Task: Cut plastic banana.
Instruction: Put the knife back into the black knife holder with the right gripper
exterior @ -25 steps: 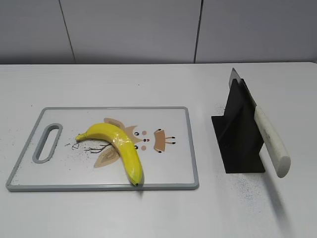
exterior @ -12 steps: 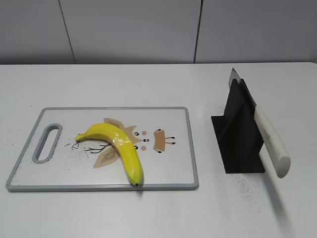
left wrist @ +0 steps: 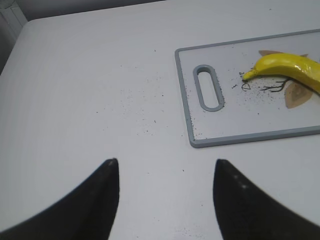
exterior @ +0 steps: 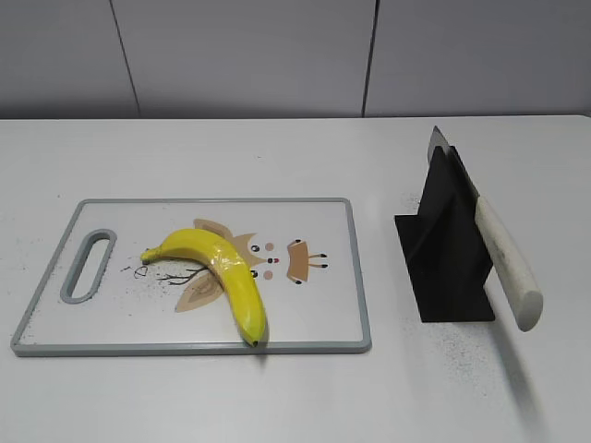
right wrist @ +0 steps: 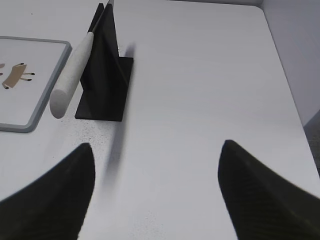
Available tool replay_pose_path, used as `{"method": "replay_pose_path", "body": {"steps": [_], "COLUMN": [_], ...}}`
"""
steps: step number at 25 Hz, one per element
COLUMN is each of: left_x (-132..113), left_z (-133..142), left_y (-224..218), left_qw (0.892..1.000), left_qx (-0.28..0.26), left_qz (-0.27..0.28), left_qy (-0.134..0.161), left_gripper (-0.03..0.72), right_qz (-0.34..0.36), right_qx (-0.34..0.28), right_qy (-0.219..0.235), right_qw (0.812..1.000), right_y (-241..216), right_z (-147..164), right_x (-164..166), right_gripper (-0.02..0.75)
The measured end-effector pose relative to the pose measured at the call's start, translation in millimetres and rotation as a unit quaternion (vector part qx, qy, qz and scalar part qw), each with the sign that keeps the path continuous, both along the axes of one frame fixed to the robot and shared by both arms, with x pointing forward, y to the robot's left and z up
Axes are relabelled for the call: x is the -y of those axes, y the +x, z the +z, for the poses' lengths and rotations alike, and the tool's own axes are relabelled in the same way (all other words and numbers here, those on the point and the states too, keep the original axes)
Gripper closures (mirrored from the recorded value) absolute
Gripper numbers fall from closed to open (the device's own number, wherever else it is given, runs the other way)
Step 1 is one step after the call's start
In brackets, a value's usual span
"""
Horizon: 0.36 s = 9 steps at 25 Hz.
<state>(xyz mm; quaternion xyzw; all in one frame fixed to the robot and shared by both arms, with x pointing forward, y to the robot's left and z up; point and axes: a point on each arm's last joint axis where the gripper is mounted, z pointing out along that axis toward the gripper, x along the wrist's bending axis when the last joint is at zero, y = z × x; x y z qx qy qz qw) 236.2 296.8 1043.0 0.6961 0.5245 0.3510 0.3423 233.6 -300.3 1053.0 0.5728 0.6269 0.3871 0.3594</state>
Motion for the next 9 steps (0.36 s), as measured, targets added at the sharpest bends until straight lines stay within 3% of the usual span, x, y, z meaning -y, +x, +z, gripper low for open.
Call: {"method": "replay_pose_path", "body": {"steps": [9], "left_x": [0.1], "left_z": [0.0], "left_y": [0.0], "left_qw": [1.000], "left_qx": [0.000], "left_qz": [0.000], "left_qy": [0.000], "left_gripper": [0.126], "right_qz": [0.000], "right_qx": [0.000], "right_qy": [0.000], "right_qw": [1.000], "right_y": [0.0], "right_z": [0.0], "right_x": [0.0], "right_gripper": [0.158]}}
